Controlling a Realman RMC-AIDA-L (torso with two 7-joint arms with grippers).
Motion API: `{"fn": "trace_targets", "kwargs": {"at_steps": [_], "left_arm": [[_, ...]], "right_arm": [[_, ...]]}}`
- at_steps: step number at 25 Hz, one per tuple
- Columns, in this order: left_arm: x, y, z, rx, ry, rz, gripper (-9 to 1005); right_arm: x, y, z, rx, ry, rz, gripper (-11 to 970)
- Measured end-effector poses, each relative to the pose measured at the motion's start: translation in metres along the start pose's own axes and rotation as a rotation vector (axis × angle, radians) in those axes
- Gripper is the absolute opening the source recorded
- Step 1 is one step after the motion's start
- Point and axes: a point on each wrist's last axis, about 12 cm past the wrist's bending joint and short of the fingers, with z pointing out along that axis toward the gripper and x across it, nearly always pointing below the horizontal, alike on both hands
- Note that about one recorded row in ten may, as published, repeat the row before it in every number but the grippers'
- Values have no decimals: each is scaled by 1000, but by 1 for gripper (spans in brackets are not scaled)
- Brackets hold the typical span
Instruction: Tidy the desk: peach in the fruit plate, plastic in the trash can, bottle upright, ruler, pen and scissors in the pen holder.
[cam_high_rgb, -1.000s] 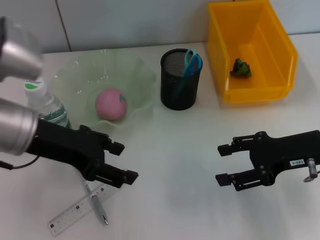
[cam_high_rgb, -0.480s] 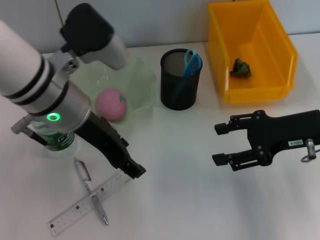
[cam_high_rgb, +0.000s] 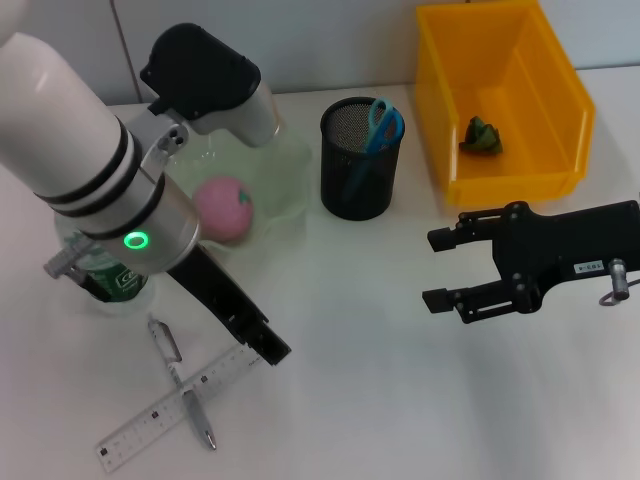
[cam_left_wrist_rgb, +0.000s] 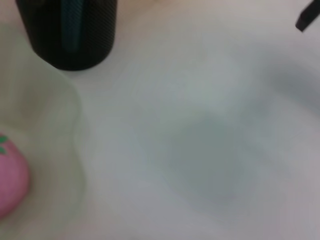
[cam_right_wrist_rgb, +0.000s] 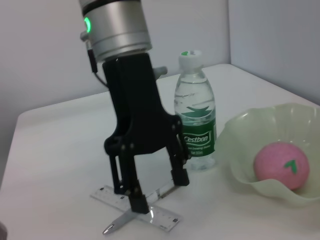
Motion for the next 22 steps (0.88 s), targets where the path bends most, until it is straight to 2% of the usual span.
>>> {"fn": "trace_targets", "kwargs": {"at_steps": [5, 8, 15, 22], "left_arm": [[-1, -8, 15, -19, 27, 39, 731], [-1, -8, 15, -19, 27, 39, 730], [5, -10, 30, -43, 24, 41, 728], [9, -10, 31, -30, 30, 70, 726]], "right_arm": [[0, -1, -3, 13, -6, 1, 774], [0, -2, -4, 18, -7, 2, 775], [0, -2, -8, 30, -4, -4, 775], [1, -2, -12, 29, 6, 4, 774]]}}
